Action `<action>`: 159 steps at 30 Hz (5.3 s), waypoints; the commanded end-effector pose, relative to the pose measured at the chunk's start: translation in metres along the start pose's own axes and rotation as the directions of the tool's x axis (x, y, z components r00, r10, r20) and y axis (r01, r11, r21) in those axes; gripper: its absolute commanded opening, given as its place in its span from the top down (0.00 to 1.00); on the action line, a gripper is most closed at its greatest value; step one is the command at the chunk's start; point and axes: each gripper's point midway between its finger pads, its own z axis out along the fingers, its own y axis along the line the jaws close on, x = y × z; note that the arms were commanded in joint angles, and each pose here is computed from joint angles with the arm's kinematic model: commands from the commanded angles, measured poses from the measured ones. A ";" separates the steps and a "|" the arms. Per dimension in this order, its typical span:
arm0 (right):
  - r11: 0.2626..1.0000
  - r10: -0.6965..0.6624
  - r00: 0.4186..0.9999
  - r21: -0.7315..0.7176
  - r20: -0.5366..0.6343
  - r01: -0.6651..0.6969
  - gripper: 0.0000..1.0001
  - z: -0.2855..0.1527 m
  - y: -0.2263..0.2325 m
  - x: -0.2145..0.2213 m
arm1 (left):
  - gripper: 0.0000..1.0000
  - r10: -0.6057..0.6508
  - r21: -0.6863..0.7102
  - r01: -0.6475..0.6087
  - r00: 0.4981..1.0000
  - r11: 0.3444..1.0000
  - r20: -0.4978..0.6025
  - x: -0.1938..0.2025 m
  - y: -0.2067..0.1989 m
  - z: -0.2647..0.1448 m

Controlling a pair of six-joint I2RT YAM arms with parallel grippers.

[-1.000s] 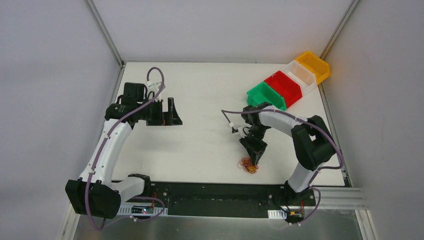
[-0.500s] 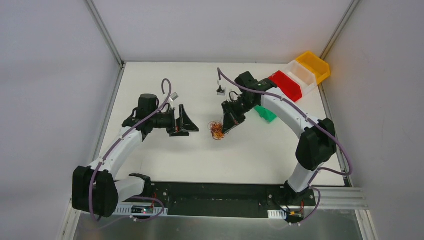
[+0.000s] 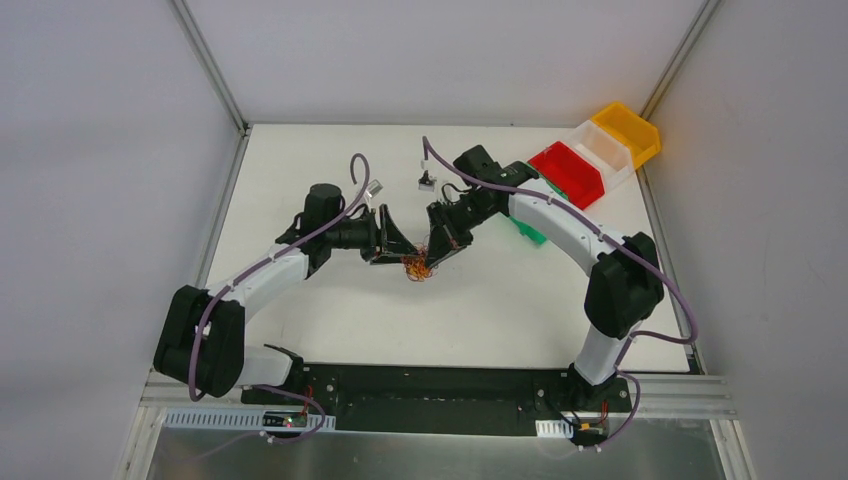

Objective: Untangle the cables

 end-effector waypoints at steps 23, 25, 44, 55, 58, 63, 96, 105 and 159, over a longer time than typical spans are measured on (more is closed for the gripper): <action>0.910 0.191 0.930 0.299 0.313 -0.287 1.00 -0.138 -0.105 0.057 | 1.00 -0.160 -0.485 0.317 0.927 0.815 0.338 -0.045 0.124 -0.175; 0.902 0.196 0.928 0.312 0.316 -0.297 1.00 -0.147 -0.108 0.065 | 1.00 -0.179 -0.514 0.353 0.917 0.782 0.357 -0.046 0.137 -0.186; 0.866 0.237 0.925 0.366 0.297 -0.340 1.00 -0.180 -0.124 0.106 | 1.00 -0.207 -0.740 0.431 0.901 0.516 0.381 -0.039 0.222 -0.269; 0.896 0.251 0.945 0.319 0.208 -0.308 1.00 -0.155 -0.117 0.104 | 1.00 -0.191 -0.657 0.342 0.937 0.671 0.293 -0.045 0.195 -0.233; 0.914 0.229 0.968 0.318 0.106 -0.251 1.00 -0.126 -0.110 0.103 | 1.00 -0.218 -0.531 0.326 0.942 0.782 0.257 -0.046 0.169 -0.204; 0.894 0.257 0.966 0.387 -0.035 -0.224 0.88 -0.103 -0.128 0.113 | 0.82 -0.218 -0.497 0.293 0.954 0.817 0.204 -0.046 0.156 -0.187; 0.861 0.468 0.878 0.173 0.095 -0.478 0.54 0.029 -0.166 0.000 | 0.50 -0.205 -0.212 0.155 0.950 0.965 -0.238 -0.003 0.110 0.107; 0.845 0.450 0.887 0.271 0.104 -0.461 1.00 0.006 -0.172 0.032 | 1.00 -0.136 -0.173 0.106 0.976 0.979 -0.170 -0.011 0.085 0.071; 0.917 0.198 0.968 0.320 0.152 -0.238 0.19 -0.106 -0.123 0.055 | 0.92 -0.189 -0.300 0.152 0.977 0.942 -0.097 -0.028 0.116 -0.055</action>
